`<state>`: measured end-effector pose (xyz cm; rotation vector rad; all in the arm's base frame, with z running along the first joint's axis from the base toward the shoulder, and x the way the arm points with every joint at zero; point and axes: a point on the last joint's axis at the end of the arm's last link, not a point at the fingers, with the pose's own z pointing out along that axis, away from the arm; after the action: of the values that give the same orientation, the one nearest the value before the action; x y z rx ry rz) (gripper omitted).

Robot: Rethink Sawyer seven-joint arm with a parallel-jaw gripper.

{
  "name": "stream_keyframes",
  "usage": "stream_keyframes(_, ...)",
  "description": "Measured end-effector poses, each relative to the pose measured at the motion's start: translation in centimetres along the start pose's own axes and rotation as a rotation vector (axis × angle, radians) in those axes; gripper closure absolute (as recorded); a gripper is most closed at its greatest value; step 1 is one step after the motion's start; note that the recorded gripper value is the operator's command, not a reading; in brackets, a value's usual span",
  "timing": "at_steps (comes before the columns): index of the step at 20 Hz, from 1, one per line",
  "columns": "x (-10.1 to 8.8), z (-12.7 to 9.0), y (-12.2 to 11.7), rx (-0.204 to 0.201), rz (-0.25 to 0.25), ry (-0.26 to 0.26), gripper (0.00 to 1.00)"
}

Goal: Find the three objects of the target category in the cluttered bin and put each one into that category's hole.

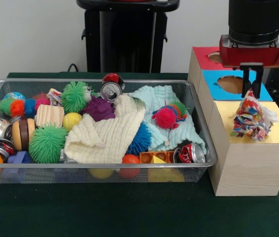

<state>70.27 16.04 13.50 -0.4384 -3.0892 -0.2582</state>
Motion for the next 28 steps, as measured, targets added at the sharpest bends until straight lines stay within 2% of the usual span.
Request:
stream_keyframes(7,0.4,0.1,0.3,-0.013,-0.004,0.033,1.00)
stream_keyframes(17,1.1,0.0,0.4,-0.010,-0.009,0.080,1.00)
stream_keyframes(28,1.5,0.0,0.7,-0.012,-0.015,0.106,1.00)
